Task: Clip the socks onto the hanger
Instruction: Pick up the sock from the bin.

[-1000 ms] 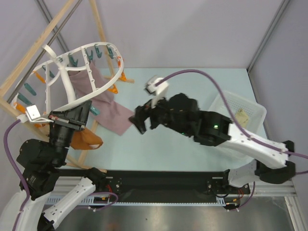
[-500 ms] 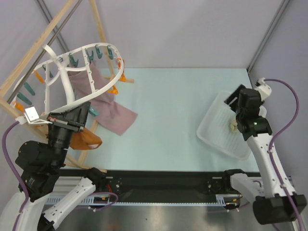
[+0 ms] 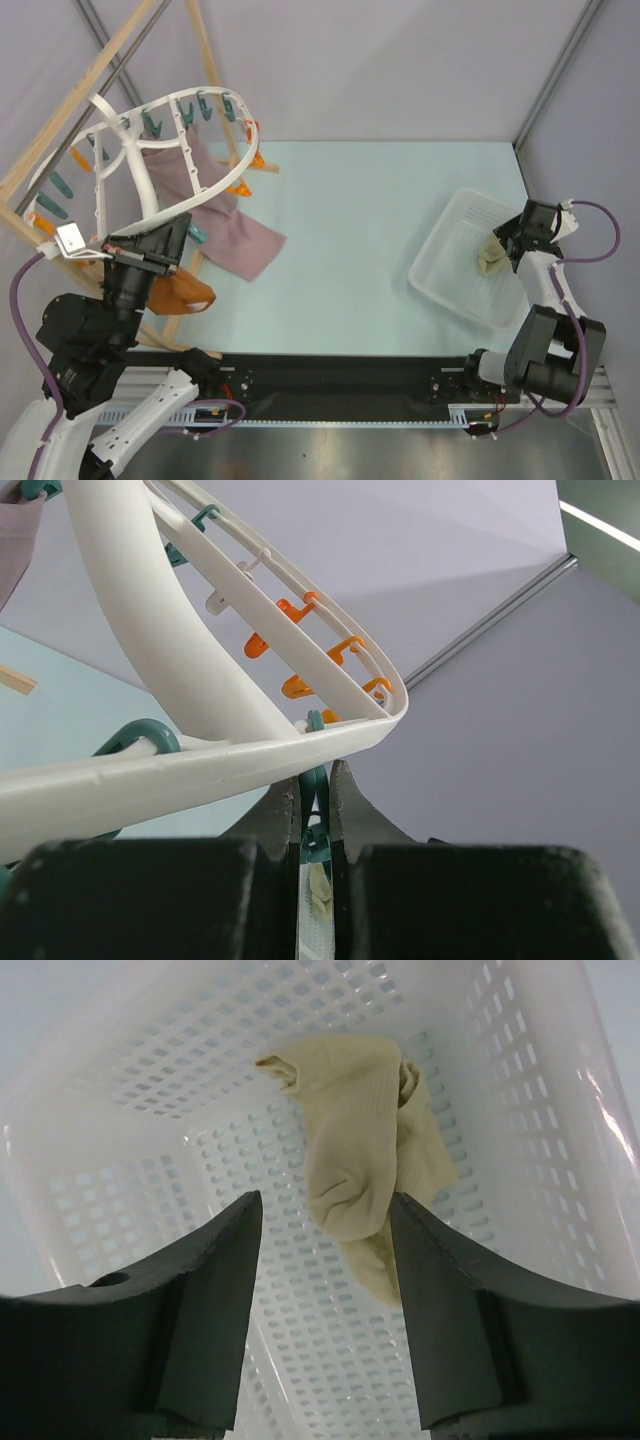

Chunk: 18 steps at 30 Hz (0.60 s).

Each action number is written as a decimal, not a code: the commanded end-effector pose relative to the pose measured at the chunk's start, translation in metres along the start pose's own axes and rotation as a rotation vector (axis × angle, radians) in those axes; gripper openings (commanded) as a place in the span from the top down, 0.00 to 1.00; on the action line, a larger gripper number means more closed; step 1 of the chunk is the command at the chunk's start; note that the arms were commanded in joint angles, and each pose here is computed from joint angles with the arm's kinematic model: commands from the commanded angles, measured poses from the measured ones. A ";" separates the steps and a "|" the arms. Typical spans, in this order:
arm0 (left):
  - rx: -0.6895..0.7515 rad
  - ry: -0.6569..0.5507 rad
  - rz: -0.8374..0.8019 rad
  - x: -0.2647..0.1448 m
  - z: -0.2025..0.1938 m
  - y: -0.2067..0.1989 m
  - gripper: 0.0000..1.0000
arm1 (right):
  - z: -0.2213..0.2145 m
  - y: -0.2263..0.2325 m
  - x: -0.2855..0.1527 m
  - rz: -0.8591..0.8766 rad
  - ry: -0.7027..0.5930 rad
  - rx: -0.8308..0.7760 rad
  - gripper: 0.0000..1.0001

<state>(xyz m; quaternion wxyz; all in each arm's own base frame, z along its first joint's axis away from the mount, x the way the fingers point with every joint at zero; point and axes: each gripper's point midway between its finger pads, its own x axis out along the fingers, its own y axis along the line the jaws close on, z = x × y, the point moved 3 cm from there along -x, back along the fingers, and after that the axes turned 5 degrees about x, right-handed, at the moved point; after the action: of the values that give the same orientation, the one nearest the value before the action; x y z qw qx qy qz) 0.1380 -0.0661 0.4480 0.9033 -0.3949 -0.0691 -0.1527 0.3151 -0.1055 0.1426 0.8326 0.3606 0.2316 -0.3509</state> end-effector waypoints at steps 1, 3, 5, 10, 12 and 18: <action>-0.020 -0.002 -0.052 -0.003 0.003 -0.010 1.00 | 0.012 0.017 0.015 0.089 -0.056 -0.012 0.42; -0.017 -0.005 -0.059 -0.004 0.006 -0.012 1.00 | 0.009 0.012 0.026 0.060 -0.040 -0.051 0.44; -0.016 -0.007 -0.055 -0.005 0.006 -0.011 1.00 | 0.007 0.014 0.034 0.073 -0.037 -0.078 0.45; -0.032 -0.002 -0.081 -0.006 0.003 -0.013 1.00 | 0.002 0.014 0.052 0.056 -0.021 -0.098 0.55; -0.031 0.009 -0.096 -0.007 0.003 -0.016 1.00 | 0.000 0.014 0.059 0.057 -0.035 -0.123 0.60; -0.024 -0.009 -0.096 -0.008 0.006 -0.016 1.00 | -0.011 0.019 0.075 0.011 -0.040 -0.175 0.60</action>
<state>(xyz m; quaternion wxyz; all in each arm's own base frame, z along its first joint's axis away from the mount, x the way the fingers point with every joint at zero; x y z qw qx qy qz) 0.1307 -0.0665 0.4556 0.8963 -0.3999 -0.0832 -0.1727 0.3557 -0.1121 0.0810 0.8499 0.3038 0.2778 -0.3289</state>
